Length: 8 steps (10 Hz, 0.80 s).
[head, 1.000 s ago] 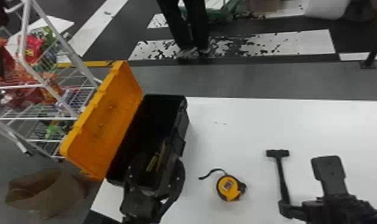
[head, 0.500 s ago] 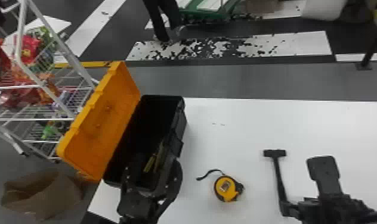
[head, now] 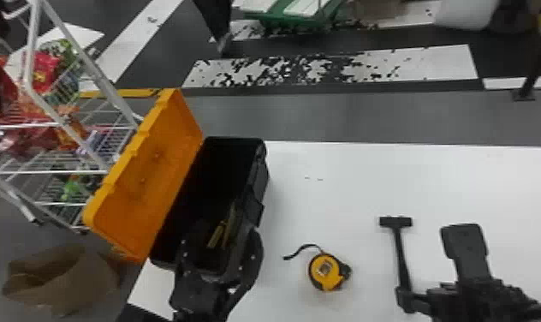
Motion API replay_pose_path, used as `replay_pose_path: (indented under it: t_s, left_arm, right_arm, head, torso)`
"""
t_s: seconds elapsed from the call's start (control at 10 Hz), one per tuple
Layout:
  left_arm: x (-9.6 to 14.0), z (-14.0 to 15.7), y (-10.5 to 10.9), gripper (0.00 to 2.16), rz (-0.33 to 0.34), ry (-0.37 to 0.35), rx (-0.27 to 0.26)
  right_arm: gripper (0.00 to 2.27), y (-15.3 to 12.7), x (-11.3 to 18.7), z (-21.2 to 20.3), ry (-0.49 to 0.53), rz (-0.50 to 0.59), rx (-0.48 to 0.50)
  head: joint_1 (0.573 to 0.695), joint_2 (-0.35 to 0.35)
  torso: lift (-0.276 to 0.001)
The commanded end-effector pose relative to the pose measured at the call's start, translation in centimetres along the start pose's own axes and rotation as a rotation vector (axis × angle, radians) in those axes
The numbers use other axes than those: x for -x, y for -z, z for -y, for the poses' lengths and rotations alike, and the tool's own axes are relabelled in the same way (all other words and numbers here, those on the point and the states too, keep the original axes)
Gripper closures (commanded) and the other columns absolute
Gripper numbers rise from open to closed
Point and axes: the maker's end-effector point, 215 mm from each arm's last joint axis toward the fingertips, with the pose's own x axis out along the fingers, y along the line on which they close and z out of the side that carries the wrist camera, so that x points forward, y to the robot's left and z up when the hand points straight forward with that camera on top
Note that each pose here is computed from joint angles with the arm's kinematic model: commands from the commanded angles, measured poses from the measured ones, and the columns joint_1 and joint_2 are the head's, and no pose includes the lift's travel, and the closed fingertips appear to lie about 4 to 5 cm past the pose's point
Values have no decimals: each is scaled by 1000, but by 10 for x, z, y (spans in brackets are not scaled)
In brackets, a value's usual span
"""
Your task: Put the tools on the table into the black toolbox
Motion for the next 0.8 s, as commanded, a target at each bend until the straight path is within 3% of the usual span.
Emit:
replay_pose_path:
  t_s: [0.0,0.7]
  left_arm:
    - [0,0,0,73,0,0,0]
    - [-4,-3,2,73,-4,4,-1]
  right_arm:
    - [383,-4,-1,-6,-17,5,-5]
    - [400,-1,-16,-15,-34,-29,16]
  head:
    - [695,291]
    - [695,316]
  torso:
    - [-39]
    - [-39]
